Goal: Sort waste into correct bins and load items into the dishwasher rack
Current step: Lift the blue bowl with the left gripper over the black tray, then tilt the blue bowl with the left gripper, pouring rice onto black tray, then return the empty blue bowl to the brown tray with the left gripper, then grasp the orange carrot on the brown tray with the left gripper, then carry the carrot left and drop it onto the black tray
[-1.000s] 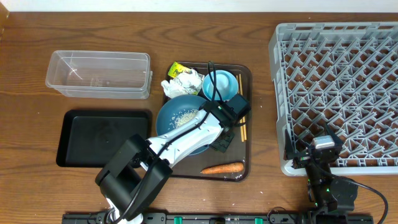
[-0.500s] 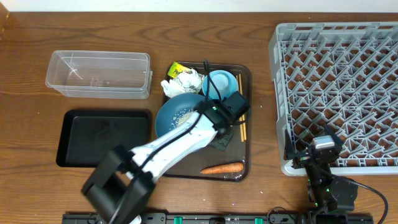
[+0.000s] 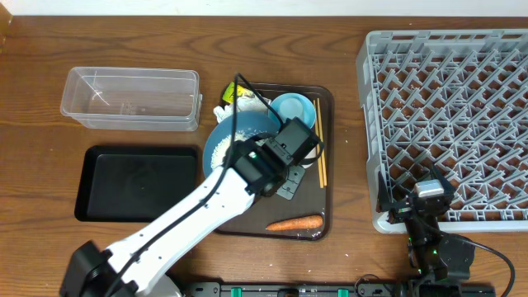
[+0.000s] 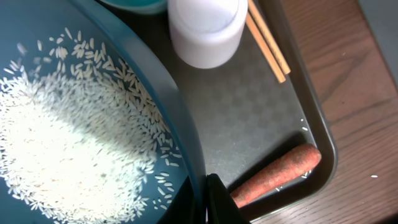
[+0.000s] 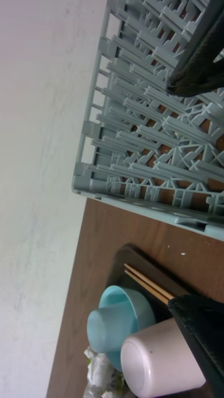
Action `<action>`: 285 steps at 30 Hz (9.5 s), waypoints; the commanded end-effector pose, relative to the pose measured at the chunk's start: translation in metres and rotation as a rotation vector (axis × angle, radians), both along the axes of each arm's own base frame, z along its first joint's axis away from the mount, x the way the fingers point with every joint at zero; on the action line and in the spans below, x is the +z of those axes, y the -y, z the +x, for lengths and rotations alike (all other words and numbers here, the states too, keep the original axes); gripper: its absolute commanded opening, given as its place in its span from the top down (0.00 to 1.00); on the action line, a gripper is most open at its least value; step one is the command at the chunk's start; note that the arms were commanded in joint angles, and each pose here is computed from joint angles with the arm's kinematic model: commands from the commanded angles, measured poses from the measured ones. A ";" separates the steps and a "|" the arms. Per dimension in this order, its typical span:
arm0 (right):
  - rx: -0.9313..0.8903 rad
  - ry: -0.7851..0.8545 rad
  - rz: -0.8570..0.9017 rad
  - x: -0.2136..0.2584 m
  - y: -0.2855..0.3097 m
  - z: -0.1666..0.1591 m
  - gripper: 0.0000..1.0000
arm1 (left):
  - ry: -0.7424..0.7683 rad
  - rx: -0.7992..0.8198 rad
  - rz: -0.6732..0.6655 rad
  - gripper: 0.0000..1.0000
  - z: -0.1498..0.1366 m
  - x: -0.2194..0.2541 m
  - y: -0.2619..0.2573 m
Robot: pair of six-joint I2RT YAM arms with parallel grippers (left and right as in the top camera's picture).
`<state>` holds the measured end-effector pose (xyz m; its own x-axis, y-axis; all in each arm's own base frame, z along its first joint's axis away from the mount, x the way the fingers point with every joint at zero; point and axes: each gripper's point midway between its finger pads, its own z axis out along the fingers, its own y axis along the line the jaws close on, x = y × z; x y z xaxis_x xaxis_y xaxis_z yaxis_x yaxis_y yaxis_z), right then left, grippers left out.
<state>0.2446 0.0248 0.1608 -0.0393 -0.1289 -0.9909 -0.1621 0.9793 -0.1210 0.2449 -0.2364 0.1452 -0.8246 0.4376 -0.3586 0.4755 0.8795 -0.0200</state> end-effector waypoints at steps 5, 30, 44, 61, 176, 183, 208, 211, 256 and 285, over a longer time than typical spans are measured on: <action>-0.014 0.003 -0.007 0.000 0.003 0.000 0.01 | 0.117 0.157 -0.069 0.94 0.021 0.040 -0.032; -0.014 0.002 -0.007 0.000 0.003 0.000 0.01 | 0.009 0.596 -0.344 0.94 0.071 0.057 -0.149; -0.014 0.002 -0.007 0.000 0.003 0.000 0.01 | -0.126 0.688 -0.611 0.94 0.069 0.057 -0.174; -0.014 0.002 -0.007 0.000 0.003 0.000 0.01 | -0.190 0.705 -0.850 0.94 0.056 0.077 -0.200; -0.014 0.002 -0.007 0.000 0.003 0.000 0.01 | -0.103 0.389 -0.285 0.94 0.026 0.022 -0.023; -0.014 0.002 -0.007 0.000 0.003 0.000 0.01 | -0.175 0.357 -0.222 0.94 0.030 -0.024 0.003; -0.014 0.002 -0.007 0.000 0.003 0.000 0.01 | -0.243 0.021 -0.200 0.50 -0.029 0.004 0.006; -0.014 0.002 -0.007 0.000 0.003 0.000 0.01 | -0.285 -0.099 -0.129 0.52 -0.056 -0.011 0.010; -0.014 0.002 -0.007 0.000 0.003 0.000 0.01 | -0.273 -0.393 0.228 0.53 -0.093 -0.151 0.035; -0.014 0.002 -0.007 0.000 0.003 0.000 0.01 | 0.034 0.211 -0.163 0.80 0.008 0.032 -0.068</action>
<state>0.2446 0.0248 0.1609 -0.0390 -0.1290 -0.9909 -0.1620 0.9793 -0.1211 0.2320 -0.2026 0.1592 -0.8438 0.3481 -0.4084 0.4353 0.8891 -0.1416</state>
